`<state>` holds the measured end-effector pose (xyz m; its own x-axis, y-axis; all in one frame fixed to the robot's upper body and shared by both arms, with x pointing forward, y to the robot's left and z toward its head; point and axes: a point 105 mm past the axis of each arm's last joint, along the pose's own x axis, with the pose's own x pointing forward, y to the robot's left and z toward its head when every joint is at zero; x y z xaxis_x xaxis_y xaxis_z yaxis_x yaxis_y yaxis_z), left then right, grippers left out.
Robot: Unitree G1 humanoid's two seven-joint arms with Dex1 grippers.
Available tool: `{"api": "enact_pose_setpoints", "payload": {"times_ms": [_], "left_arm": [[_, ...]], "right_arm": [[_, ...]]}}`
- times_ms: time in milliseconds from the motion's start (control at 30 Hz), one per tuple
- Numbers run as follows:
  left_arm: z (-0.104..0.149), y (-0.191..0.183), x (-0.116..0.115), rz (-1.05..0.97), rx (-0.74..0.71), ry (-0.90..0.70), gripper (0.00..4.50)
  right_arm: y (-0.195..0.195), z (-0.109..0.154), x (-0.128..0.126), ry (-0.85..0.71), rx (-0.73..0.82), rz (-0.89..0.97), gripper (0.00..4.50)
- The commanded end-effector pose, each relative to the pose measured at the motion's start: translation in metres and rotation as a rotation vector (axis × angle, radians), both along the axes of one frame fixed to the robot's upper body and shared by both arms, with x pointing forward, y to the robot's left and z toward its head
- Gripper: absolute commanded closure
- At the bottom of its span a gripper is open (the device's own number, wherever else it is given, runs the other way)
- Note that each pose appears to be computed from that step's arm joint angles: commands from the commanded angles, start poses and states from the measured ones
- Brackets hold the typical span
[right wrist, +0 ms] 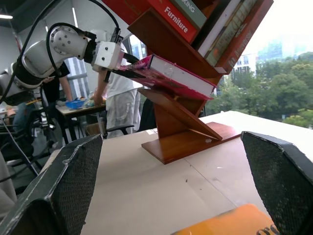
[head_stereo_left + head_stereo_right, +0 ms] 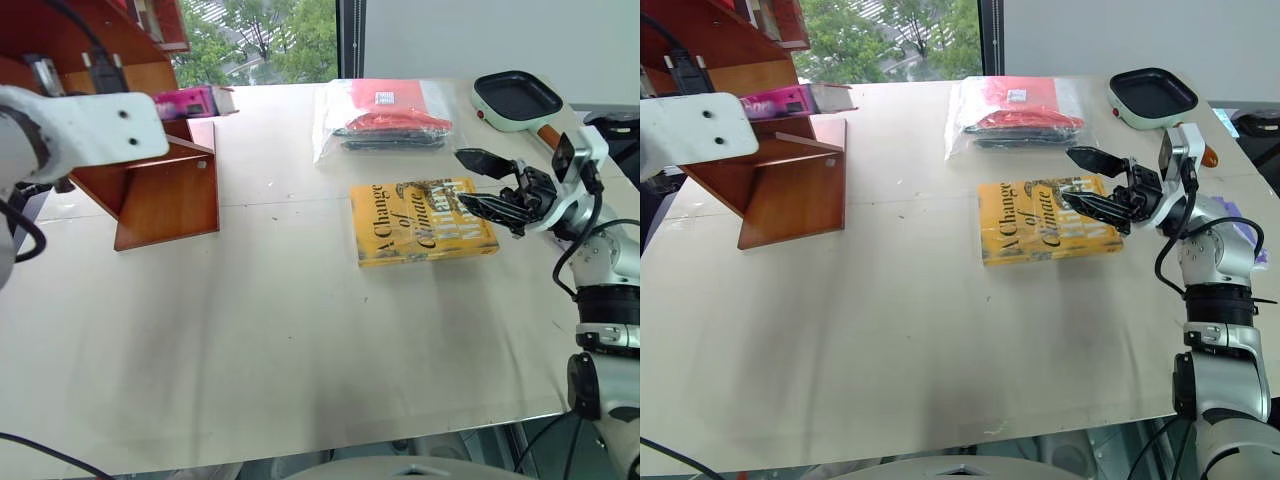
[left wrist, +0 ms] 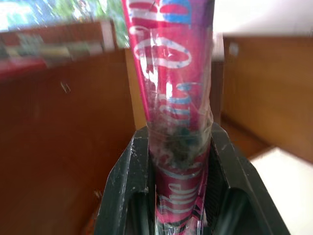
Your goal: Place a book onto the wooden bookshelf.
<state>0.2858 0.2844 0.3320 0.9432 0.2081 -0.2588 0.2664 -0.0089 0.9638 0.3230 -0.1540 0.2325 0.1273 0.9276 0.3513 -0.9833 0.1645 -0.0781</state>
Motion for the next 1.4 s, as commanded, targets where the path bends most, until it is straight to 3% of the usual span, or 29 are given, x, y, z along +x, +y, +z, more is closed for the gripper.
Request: {"api": "enact_pose_setpoints", "payload": {"times_ms": [33,400,667,700,967,1167,1267,1333,1400], "left_arm": [[0.02,0.009,-0.004,0.03,0.033,-0.062,3.88],[0.009,0.012,0.003,0.026,0.007,-0.015,3.88],[0.007,0.012,0.002,0.045,-0.031,-0.006,0.3],[0.007,0.012,0.002,0.047,-0.038,-0.005,0.14],[0.009,0.021,-0.006,0.097,-0.08,-0.019,0.14],[0.035,0.002,-0.021,0.035,-0.204,-0.105,0.14],[0.016,0.002,-0.03,0.039,-0.386,0.006,0.14],[0.007,0.006,-0.037,0.056,-0.425,0.072,0.14],[0.015,0.011,-0.042,0.065,-0.419,0.042,0.14]], "right_arm": [[-0.004,0.017,-0.007,-0.077,0.061,-0.022,0.0],[-0.008,0.024,-0.008,-0.086,0.147,-0.064,0.0],[-0.006,0.02,-0.008,-0.085,0.132,-0.065,0.0],[-0.006,0.021,-0.007,-0.086,0.131,-0.065,0.0],[-0.014,0.025,-0.005,-0.089,0.109,-0.083,0.0],[-0.02,0.022,-0.006,-0.081,0.079,-0.105,0.0],[-0.021,0.022,-0.005,-0.077,0.068,-0.105,0.0],[-0.023,0.022,-0.003,-0.066,0.073,-0.104,0.0],[-0.023,0.021,-0.001,-0.057,0.072,-0.101,0.0]]}}
